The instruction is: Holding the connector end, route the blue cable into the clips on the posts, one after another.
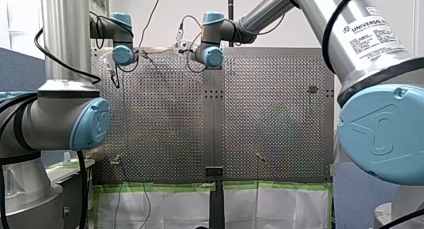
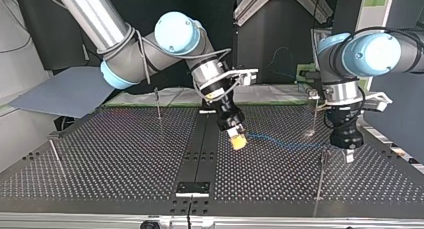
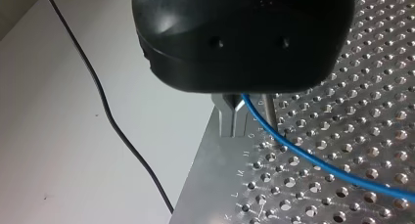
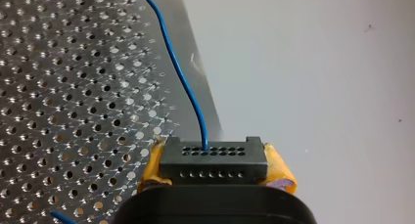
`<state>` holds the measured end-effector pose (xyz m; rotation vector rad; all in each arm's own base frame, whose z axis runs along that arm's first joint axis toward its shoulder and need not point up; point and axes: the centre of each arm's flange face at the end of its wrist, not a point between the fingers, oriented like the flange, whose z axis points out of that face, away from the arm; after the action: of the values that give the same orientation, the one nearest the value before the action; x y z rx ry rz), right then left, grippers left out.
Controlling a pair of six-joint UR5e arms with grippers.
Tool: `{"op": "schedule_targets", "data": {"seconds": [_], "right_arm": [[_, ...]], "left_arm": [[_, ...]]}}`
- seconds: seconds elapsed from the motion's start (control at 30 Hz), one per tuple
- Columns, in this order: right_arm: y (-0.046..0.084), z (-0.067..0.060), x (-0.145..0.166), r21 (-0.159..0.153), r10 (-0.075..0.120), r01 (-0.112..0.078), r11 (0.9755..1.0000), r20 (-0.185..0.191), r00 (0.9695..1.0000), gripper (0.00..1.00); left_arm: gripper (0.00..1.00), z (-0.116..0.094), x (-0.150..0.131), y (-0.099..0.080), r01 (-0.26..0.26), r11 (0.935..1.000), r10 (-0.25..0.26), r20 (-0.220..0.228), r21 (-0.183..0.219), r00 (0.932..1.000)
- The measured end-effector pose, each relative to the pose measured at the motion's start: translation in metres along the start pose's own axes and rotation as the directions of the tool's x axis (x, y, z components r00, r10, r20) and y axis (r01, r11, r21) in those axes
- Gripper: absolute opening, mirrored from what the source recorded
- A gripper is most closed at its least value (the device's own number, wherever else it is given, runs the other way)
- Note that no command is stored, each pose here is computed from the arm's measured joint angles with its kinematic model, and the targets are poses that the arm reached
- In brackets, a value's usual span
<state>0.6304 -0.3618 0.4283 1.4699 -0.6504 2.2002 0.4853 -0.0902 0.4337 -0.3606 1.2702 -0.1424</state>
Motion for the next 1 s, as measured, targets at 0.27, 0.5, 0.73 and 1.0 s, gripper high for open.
{"op": "schedule_targets", "data": {"seconds": [0.27,0.5,0.73,1.0], "right_arm": [[0.003,0.001,-0.003,-0.004,0.000,0.000,1.0000,0.003,1.0000,0.00],[0.007,0.002,-0.005,-0.009,-0.002,0.002,1.0000,0.004,1.0000,0.00],[0.009,0.009,-0.008,-0.007,-0.002,0.002,1.0000,0.004,1.0000,0.00],[0.016,0.015,-0.005,-0.015,-0.006,0.006,0.9999,-0.006,1.0000,0.00]], "left_arm": [[0.00,0.007,0.003,0.003,0.020,0.9996,-0.020,0.009,0.019,0.9998],[0.00,0.014,0.009,0.008,0.052,0.9980,-0.052,0.004,0.037,0.9986],[0.00,0.028,0.009,0.011,0.105,0.9931,-0.105,0.006,0.053,0.9945],[0.00,0.046,0.008,0.017,0.144,0.9875,-0.144,-0.001,0.064,0.9895]]}}
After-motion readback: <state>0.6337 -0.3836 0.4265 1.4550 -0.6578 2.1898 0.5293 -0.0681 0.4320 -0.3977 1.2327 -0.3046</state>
